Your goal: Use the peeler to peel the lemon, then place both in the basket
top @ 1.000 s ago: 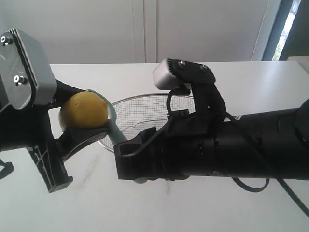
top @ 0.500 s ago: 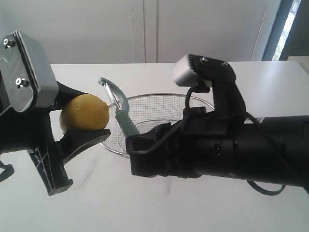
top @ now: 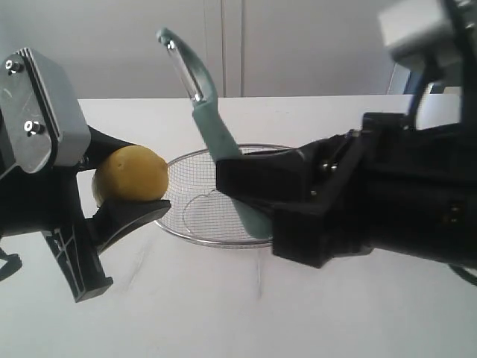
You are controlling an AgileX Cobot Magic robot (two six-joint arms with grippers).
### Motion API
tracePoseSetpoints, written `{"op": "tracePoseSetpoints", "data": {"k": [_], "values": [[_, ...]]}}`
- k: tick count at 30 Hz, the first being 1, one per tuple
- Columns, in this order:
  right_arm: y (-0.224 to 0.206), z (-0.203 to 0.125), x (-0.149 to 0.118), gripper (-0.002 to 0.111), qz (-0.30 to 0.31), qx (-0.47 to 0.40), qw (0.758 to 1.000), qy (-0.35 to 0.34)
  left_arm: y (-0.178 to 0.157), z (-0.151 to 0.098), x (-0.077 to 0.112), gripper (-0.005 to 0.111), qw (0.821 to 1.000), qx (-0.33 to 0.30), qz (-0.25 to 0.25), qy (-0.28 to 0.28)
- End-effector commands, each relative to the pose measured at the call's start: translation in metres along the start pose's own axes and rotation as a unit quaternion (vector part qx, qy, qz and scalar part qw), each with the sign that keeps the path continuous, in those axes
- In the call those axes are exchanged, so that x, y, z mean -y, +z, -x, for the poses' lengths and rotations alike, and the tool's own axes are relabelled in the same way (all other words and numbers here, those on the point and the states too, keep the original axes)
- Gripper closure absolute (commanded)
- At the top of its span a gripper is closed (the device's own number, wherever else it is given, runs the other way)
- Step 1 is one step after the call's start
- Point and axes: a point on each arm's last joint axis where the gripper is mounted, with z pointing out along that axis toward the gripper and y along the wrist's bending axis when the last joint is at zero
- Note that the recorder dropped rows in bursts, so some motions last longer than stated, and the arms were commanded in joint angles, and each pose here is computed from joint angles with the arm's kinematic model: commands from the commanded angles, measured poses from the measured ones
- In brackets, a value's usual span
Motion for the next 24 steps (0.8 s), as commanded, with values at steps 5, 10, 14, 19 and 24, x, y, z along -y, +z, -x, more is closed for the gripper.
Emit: {"op": "tracePoseSetpoints", "data": {"k": [5, 10, 14, 19, 24], "values": [[-0.024, -0.013, 0.013, 0.108, -0.052, 0.047, 0.997, -0.026, -0.001, 0.0, 0.002, 0.107, 1.0, 0.003, -0.003, -0.005], [-0.018, -0.039, 0.04, 0.108, -0.128, 0.05, 0.99, -0.008, -0.001, 0.0, 0.002, 0.107, 1.0, 0.003, -0.003, -0.005], [-0.005, -0.059, 0.054, 0.108, -0.16, 0.01, 0.987, 0.032, -0.001, 0.0, 0.002, 0.107, 1.0, 0.003, -0.003, -0.005], [0.016, -0.079, 0.063, 0.108, -0.168, -0.07, 0.982, 0.059, -0.001, 0.0, 0.002, 0.107, 1.0, 0.003, -0.003, -0.005], [0.038, -0.088, 0.066, 0.108, -0.168, -0.127, 0.974, 0.081, -0.001, 0.0, 0.002, 0.107, 1.0, 0.003, -0.003, -0.005]]}}
